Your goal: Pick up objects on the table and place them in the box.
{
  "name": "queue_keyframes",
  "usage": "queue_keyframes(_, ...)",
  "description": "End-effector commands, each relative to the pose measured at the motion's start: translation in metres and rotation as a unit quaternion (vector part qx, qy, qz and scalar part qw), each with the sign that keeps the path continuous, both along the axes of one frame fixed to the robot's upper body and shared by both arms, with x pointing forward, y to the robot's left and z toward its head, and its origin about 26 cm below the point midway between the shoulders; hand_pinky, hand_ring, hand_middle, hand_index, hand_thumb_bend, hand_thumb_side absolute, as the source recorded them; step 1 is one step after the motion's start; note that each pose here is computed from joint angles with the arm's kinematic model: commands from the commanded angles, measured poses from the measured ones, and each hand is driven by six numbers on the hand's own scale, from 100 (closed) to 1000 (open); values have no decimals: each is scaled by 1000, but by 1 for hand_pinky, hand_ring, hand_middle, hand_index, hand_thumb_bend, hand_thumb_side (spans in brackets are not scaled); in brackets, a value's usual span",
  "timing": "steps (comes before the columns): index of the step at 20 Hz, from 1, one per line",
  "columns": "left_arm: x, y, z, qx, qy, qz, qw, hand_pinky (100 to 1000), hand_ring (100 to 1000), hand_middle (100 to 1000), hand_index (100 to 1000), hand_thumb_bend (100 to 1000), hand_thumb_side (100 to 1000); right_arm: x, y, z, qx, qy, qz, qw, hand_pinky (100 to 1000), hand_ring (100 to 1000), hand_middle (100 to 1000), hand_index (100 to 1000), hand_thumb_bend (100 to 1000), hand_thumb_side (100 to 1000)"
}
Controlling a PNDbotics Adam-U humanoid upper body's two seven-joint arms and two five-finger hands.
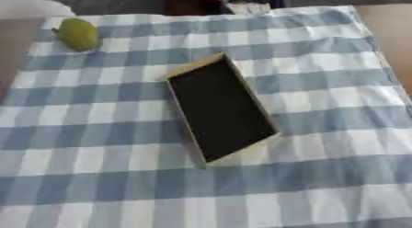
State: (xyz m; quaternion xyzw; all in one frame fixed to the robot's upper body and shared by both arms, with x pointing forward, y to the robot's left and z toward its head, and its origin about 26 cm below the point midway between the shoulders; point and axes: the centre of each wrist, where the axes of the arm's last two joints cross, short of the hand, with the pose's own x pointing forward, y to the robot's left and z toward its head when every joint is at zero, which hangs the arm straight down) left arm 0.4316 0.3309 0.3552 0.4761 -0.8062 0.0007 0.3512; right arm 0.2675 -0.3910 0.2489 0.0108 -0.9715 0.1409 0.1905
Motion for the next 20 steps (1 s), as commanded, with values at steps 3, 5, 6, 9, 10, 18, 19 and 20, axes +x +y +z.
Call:
queue_keyframes(3,-4,1,20,35,-10,20,999,665,821,637,833,230,155,-5,-3,11,-18,-20,-9,1000,765,747,696,919,100,530)
queue_keyframes(5,-3,-2,22,48,-6,25,999,667,820,639,833,242,144,-6,-4,11,-19,-22,-11,1000,765,747,696,919,100,529)
queue_keyframes(6,-3,-3,23,54,-3,27,998,669,821,641,835,247,142,-6,-4,11,-19,-23,-13,999,765,747,696,919,100,529)
queue_keyframes(9,3,-7,28,74,20,34,996,676,822,646,839,258,147,-6,-5,11,-23,-27,-15,999,765,747,696,919,100,527)
queue_keyframes(10,5,-8,30,81,30,36,996,678,822,647,841,261,148,-6,-5,12,-25,-29,-15,999,765,747,696,919,100,527)
queue_keyframes(18,27,-23,49,144,91,65,983,715,858,712,866,313,158,-4,-3,14,-33,-37,-9,999,766,747,695,919,100,526)
queue_keyframes(19,30,-26,52,145,96,65,983,728,874,734,872,327,180,-4,-3,14,-35,-38,-8,999,766,747,695,919,100,526)
queue_keyframes(20,33,-28,53,147,102,64,982,730,877,737,873,328,183,-4,-3,15,-36,-38,-8,999,766,747,695,919,100,526)
